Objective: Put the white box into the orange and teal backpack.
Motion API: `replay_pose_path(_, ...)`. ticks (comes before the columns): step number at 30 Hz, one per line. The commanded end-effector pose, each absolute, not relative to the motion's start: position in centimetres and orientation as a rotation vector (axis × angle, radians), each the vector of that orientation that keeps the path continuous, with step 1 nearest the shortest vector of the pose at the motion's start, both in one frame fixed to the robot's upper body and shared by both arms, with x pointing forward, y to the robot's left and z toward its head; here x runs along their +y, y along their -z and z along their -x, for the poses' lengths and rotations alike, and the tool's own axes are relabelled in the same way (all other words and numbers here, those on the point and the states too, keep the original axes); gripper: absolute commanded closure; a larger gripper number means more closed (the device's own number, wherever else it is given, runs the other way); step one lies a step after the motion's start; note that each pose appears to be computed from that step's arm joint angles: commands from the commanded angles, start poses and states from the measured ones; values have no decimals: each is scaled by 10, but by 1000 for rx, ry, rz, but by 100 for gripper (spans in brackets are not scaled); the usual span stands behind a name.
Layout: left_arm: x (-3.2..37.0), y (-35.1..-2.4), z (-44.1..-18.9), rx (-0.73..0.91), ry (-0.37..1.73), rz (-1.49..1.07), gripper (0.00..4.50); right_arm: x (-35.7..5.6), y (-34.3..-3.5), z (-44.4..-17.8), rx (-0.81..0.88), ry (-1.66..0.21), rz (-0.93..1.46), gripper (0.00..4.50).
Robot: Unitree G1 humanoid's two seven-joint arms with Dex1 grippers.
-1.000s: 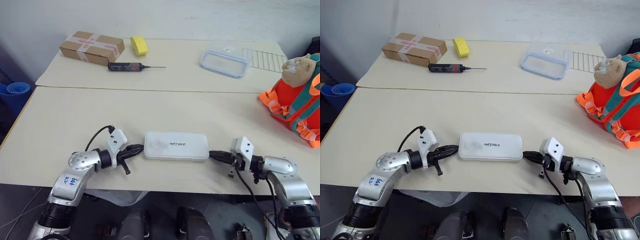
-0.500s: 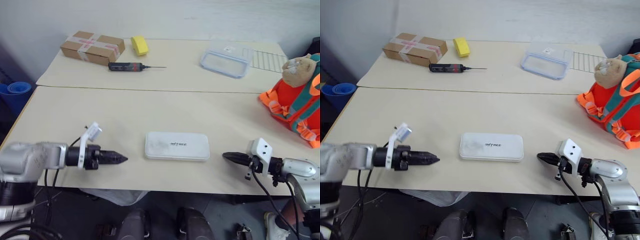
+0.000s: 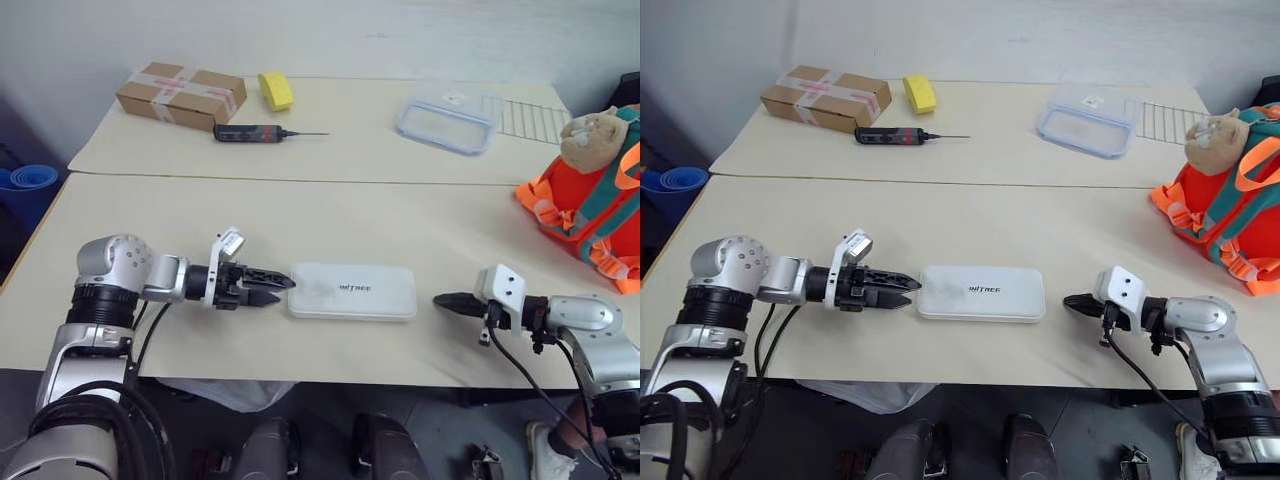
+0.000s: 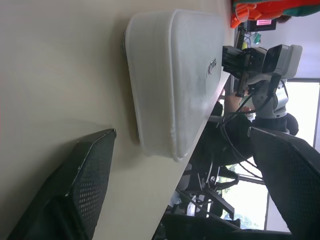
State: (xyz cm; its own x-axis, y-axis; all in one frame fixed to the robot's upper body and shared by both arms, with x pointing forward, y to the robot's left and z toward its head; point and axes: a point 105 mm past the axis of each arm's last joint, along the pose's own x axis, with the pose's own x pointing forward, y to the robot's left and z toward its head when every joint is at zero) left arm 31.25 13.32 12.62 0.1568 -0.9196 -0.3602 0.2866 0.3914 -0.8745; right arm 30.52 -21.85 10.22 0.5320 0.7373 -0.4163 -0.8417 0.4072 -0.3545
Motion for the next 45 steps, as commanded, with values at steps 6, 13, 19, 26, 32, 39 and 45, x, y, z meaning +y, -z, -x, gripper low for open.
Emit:
replay_pose_path(6,118,-117,-332,1054,916,776,2,-206,-102,-313,193,-1056,579,450)
replay_pose_path(13,84,-120,-326,1080,1026,811,2,-190,-105,-320,145,-1093,572,450)
replay_pose_path(19,71,-121,-327,1057,1049,859,61,-175,-108,-322,108,-1109,568,450)
replay_pose_path(26,77,-128,-326,997,1071,875,275,-197,-104,-314,142,-1043,522,450)
replay_pose_path(32,92,-152,-308,652,1256,642,329,-252,-108,-273,130,-822,357,298)
replay_pose_path(39,104,-172,-275,161,1543,239,329,-341,-143,-245,-51,-228,217,60)
replay_pose_path(45,94,-176,-272,84,1594,161,329,-373,-179,-278,-126,-53,214,2)
